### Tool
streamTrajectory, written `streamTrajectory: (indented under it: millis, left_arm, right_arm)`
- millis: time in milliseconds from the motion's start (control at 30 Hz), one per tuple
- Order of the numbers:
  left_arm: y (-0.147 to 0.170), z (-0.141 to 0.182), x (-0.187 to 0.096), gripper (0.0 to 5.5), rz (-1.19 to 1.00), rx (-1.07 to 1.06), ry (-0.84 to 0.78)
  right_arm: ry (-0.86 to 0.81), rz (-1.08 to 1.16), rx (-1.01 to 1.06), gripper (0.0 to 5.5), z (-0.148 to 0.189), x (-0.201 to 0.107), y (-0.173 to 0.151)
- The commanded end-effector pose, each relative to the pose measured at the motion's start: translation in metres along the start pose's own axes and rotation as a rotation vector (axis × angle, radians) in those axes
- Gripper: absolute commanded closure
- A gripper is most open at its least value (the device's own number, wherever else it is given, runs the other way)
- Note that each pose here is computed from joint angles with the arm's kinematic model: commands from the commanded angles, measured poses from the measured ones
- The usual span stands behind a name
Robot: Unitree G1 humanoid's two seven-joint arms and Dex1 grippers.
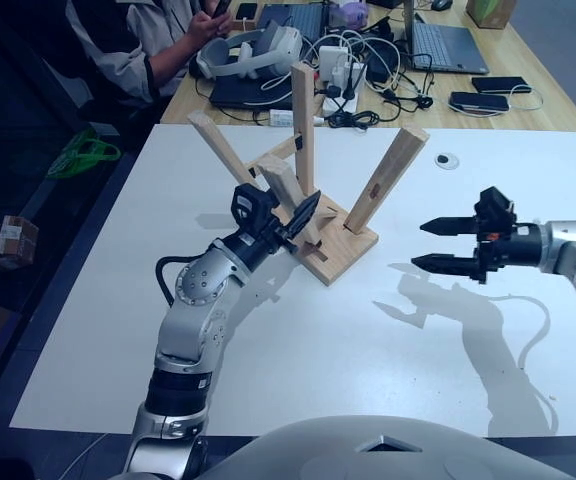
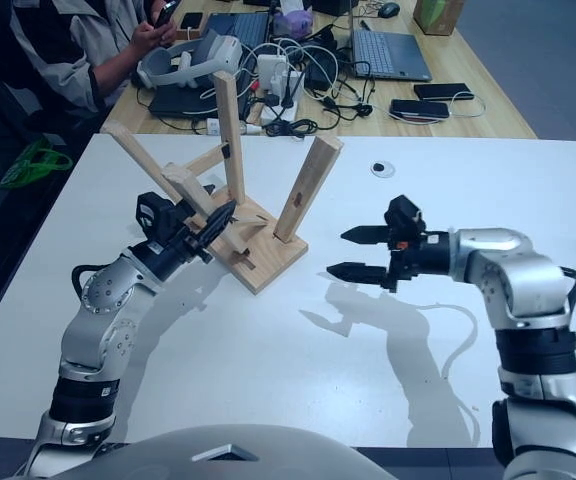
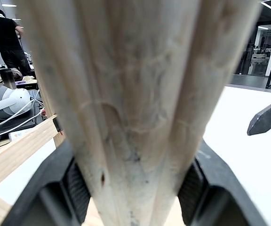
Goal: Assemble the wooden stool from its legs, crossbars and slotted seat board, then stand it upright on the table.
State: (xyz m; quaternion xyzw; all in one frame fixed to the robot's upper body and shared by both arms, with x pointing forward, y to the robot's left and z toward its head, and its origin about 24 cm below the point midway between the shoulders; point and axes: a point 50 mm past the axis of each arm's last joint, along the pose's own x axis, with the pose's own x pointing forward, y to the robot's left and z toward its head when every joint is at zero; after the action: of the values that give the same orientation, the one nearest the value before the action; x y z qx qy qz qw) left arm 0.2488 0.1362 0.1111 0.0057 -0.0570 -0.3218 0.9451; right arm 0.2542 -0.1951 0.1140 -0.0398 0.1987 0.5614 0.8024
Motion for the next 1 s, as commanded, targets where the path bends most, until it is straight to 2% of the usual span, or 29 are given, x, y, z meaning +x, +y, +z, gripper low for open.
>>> streamTrajectory:
  millis: [33, 167, 333, 500, 800, 1000]
  left_arm:
    - [0.005, 0.0, -0.001, 3.45, -0.018, 0.014, 0.045]
    - [0.006, 0.0, -0.001, 3.45, -0.03, 0.014, 0.053]
    - [0.002, -0.005, -0.003, 3.45, -0.044, -0.009, 0.069]
    - [-0.007, -0.013, -0.006, 3.45, -0.052, -0.05, 0.092]
    - [-0.024, -0.007, -0.01, 3.45, -0.088, -0.101, 0.097]
    - [-0.009, -0.012, -0.021, 3.45, -0.072, -0.022, 0.16]
  right_arm:
    - [-0.039, -0.09, -0.232, 0.78, 0.0, 0.031, 0.009]
    - [-0.108, -0.108, -0.344, 0.78, -0.001, 0.047, 0.015]
    - [-0.143, -0.157, -0.356, 0.78, -0.001, 0.051, 0.008]
    - [-0.147, -0.195, -0.381, 0.78, -0.001, 0.052, -0.002]
    - [-0.123, -0.179, -0.453, 0.78, -0.009, 0.057, 0.001]
    - [-0.137, -0.132, -0.515, 0.78, -0.004, 0.062, 0.008]
